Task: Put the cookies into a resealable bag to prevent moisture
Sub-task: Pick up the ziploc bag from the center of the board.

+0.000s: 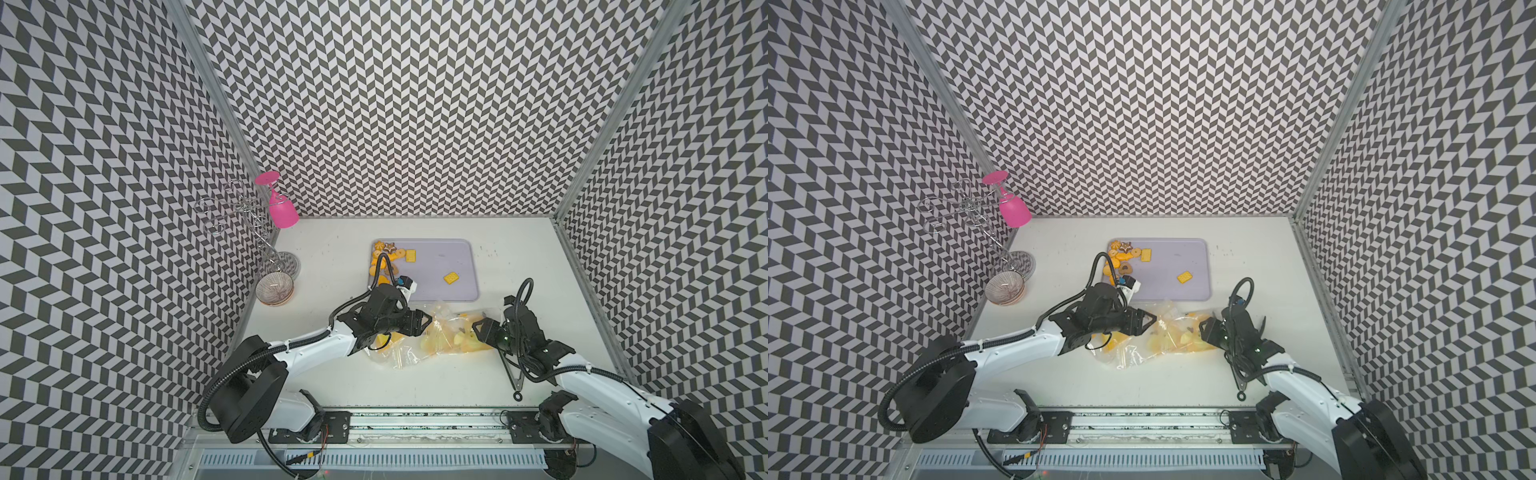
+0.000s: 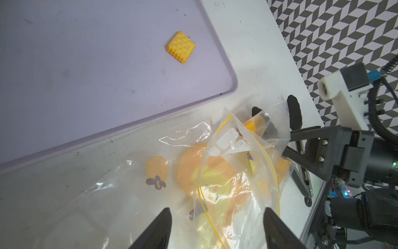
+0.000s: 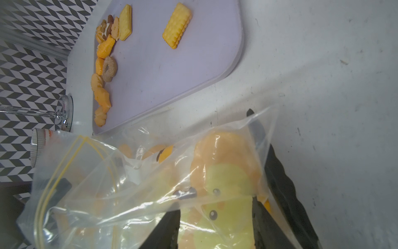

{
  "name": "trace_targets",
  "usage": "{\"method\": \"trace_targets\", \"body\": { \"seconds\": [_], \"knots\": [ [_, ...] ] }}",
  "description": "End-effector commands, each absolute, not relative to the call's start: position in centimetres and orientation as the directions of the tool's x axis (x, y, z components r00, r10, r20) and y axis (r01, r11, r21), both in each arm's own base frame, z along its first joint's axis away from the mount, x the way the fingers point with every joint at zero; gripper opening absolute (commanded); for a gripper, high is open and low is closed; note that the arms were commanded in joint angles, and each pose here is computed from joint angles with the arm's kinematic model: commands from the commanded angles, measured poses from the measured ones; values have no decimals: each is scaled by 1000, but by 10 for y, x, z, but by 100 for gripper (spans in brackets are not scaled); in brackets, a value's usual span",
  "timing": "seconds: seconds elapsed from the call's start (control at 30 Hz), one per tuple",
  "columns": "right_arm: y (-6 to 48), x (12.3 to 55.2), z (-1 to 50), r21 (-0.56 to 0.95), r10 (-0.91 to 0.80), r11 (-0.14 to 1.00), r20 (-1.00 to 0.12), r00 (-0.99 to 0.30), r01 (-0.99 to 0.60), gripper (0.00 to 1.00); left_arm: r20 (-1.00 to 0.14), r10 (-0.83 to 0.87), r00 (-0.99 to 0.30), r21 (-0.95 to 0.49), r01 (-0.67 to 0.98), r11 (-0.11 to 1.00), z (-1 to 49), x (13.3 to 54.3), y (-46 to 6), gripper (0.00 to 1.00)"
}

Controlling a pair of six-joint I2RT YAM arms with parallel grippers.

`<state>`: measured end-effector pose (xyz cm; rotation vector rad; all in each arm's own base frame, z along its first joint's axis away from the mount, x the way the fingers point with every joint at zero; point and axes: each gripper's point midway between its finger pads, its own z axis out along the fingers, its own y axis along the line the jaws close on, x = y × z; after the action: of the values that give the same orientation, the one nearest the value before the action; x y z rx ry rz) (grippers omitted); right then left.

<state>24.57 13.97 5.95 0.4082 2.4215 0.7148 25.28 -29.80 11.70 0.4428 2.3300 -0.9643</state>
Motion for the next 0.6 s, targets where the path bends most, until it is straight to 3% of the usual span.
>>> {"method": "trace_targets", "body": {
  "seconds": [0.0, 0.57],
  "knots": [
    [141, 253, 68, 596, 441, 797, -468, -766, 95, 52, -595, 82, -799, -527, 466, 711, 104, 250, -294, 63],
    [144, 250, 64, 599, 430, 795, -451, -782, 92, 51, -558, 153, -815, -556, 504, 661, 89, 241, -318, 55]
  ]
}}
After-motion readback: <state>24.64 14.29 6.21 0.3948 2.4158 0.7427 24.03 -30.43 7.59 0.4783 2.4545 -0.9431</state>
